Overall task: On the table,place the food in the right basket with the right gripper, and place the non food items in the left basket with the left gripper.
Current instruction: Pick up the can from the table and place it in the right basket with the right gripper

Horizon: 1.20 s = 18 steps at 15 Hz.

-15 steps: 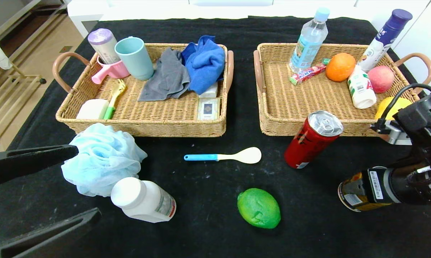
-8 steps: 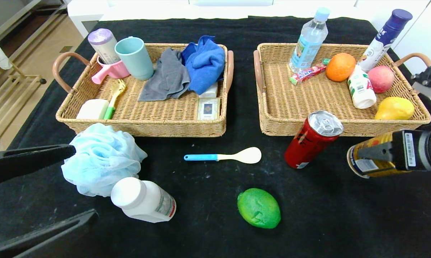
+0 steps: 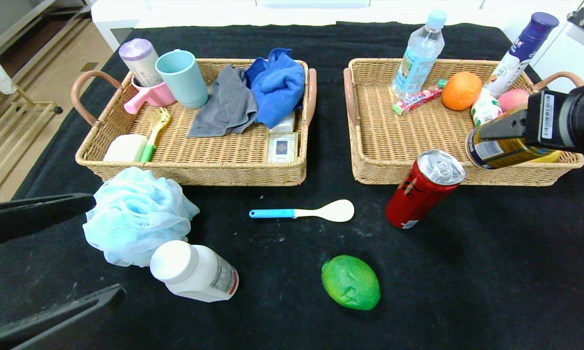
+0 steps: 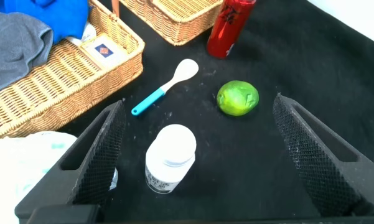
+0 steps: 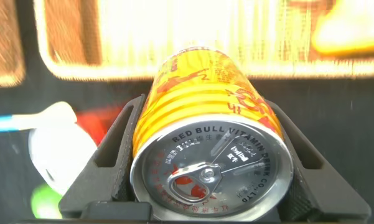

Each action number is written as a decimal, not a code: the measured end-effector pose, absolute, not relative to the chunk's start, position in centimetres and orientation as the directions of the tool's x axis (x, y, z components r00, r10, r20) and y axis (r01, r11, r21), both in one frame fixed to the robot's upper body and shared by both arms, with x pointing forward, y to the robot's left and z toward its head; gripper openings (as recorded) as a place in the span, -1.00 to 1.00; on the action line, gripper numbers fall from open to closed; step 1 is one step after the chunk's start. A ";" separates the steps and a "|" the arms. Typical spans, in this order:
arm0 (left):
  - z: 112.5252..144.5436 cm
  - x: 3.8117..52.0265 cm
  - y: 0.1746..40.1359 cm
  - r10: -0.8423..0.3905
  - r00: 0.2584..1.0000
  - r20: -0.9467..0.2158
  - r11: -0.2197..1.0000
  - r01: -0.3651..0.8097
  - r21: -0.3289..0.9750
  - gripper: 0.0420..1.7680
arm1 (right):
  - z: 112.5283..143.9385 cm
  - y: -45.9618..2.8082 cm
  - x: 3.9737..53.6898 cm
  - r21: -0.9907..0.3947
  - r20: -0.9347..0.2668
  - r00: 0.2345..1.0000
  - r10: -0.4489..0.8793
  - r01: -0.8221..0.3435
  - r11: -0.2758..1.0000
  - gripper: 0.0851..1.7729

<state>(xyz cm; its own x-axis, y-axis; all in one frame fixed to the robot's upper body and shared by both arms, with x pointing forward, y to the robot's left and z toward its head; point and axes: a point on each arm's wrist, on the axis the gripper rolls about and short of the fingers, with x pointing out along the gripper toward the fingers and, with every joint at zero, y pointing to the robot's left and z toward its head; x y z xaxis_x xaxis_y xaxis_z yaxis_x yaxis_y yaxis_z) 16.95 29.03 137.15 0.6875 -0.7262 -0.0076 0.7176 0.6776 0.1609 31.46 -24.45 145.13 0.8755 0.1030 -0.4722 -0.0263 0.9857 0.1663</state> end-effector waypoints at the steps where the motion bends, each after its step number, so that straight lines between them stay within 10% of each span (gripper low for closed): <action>1: 137.2 16.9 29.0 -0.726 0.687 -0.007 0.678 0.717 0.162 0.94 | 145.4 -24.3 32.1 0.158 -0.464 0.880 0.100 -0.029 0.987 0.33; 18: 137.1 17.0 29.0 -0.726 0.687 -0.011 0.676 0.717 0.167 0.94 | 143.5 -23.4 42.6 0.131 -0.279 0.960 0.037 0.000 0.991 0.33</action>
